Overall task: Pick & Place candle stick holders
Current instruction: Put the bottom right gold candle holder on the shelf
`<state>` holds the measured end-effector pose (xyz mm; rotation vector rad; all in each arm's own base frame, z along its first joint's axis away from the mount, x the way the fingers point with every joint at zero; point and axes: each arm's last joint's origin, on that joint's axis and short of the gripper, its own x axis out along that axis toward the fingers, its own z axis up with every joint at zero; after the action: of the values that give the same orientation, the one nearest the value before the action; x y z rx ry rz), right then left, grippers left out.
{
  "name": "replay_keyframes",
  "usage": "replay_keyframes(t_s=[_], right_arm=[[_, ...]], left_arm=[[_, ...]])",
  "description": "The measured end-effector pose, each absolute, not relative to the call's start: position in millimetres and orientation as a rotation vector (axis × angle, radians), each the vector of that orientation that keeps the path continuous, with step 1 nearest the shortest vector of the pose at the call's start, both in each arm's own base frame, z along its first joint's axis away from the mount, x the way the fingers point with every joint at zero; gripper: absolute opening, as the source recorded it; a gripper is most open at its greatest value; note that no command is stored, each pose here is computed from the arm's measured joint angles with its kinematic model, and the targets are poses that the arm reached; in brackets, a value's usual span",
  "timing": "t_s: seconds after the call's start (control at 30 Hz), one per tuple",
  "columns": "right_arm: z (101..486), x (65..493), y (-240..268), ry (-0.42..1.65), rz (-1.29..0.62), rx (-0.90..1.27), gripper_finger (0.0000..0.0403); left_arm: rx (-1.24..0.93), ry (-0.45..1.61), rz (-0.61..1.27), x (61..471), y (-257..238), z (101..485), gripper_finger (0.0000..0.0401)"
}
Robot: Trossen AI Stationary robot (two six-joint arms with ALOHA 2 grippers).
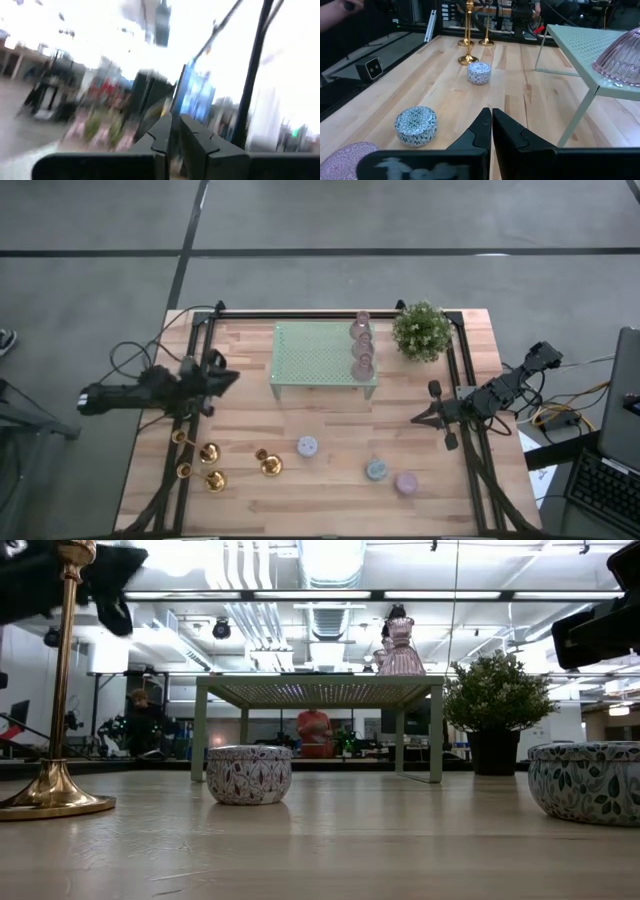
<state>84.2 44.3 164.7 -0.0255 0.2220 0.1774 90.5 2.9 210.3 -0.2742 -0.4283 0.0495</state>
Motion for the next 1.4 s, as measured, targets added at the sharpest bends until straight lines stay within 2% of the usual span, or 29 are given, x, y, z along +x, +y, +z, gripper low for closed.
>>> replay_keyframes(t_s=[0.17,0.3,0.5,0.67,0.93,1.07,1.17,1.3,1.4], right_arm=[[164.6,84.2,44.3,0.223,0.177,-0.026,0.0009],[164.6,84.2,44.3,0.223,0.177,-0.027,0.0009],[164.6,84.2,44.3,0.223,0.177,-0.025,0.0009],[164.6,84.2,44.3,0.223,0.177,-0.026,0.0009],[164.6,84.2,44.3,0.223,0.177,-0.026,0.0008],[164.6,84.2,44.2,0.223,0.177,-0.026,0.0009],[164.6,84.2,44.3,0.223,0.177,-0.025,0.0009],[164.6,84.2,44.3,0.223,0.177,-0.027,0.0008],[164.6,84.2,44.3,0.223,0.177,-0.027,0.0008]], left_arm=[[-0.348,-0.644,0.014,79.9,3.4,228.1,0.0037],[-0.33,-0.66,-0.011,79.3,2.7,229.8,0.0037],[-0.245,-0.403,-0.325,92.8,-7.9,213.6,0.0011],[-0.269,-0.229,-0.353,103.4,-10.5,199.4,0.0009],[-0.307,-0.094,-0.383,112.5,-16.1,188.1,0.0056],[-0.306,-0.078,-0.396,115.4,-23.0,186.5,0.0093],[-0.228,-0.056,-0.361,118.1,-28.0,182.4,0.0126],[-0.214,0.017,-0.421,120.4,-38.0,174.9,0.016],[-0.229,0.067,-0.458,120.8,-45.0,170.4,0.017]])
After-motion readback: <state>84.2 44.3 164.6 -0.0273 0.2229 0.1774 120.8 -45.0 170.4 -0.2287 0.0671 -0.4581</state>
